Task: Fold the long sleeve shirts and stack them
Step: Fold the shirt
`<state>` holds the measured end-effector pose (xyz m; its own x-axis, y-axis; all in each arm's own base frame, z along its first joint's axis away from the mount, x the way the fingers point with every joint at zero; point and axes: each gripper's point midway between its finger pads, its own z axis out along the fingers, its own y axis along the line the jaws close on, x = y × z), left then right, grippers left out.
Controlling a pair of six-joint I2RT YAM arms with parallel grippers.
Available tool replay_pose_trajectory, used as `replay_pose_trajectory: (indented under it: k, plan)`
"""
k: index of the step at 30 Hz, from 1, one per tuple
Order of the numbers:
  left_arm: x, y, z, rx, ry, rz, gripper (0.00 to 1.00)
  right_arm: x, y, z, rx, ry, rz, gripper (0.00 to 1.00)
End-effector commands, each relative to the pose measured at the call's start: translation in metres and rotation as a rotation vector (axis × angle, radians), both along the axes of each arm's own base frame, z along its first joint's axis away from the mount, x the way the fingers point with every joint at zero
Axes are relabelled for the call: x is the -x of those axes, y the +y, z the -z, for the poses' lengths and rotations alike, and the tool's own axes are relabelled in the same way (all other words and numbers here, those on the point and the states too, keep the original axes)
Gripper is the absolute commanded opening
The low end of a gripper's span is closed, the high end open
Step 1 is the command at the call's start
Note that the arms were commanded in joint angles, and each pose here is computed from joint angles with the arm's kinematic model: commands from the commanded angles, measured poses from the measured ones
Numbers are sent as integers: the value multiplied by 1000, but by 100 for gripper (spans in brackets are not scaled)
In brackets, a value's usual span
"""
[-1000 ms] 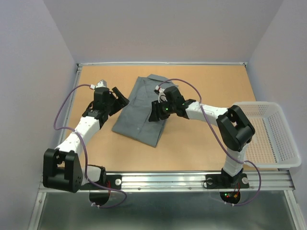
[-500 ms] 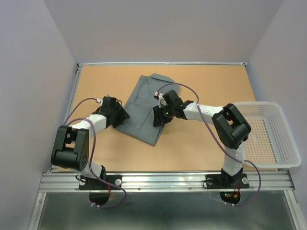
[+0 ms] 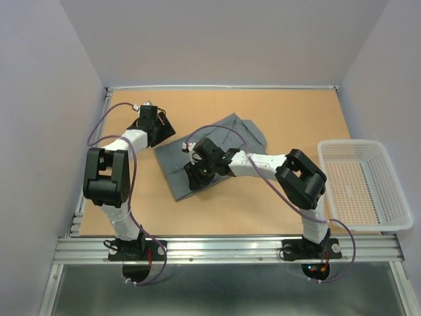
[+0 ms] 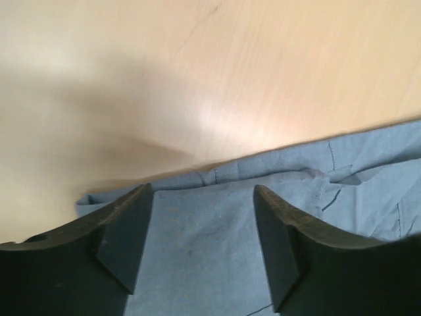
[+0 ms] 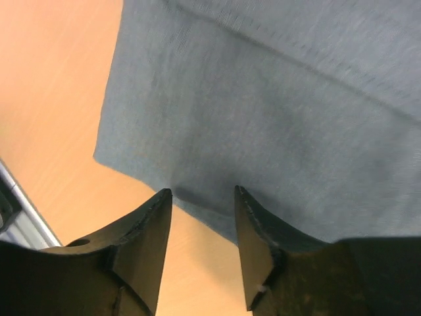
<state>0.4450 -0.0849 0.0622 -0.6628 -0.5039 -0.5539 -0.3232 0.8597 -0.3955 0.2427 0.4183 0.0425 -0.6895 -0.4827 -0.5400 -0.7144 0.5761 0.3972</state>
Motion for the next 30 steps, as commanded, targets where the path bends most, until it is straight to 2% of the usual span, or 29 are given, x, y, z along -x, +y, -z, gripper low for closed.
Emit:
replay_pose_trajectory:
  k: [1,3,4,5,7,13,20,30]
  plan:
    - [-3,24,-95,-49,-202,-41,82,-36,4,-52,7,-205,56,52]
    - [11,33,-103,-38,-207,-67,87,-31,7,-60,21,-251,36,60]
    - [16,37,-107,-32,-213,-76,94,-33,9,-65,34,-292,41,62]
    - [29,48,-110,-21,-210,-101,97,-31,9,-68,50,-330,12,68]
    - [43,61,-115,-18,-211,-138,99,-21,20,-73,77,-399,-26,72]
    - [95,102,-79,-10,-77,-242,99,19,48,-64,175,-586,-255,82]
    - [134,124,-46,3,9,-309,99,41,74,-49,223,-674,-362,81]
    - [142,122,-37,31,16,-298,98,29,77,-18,348,-746,-363,73]
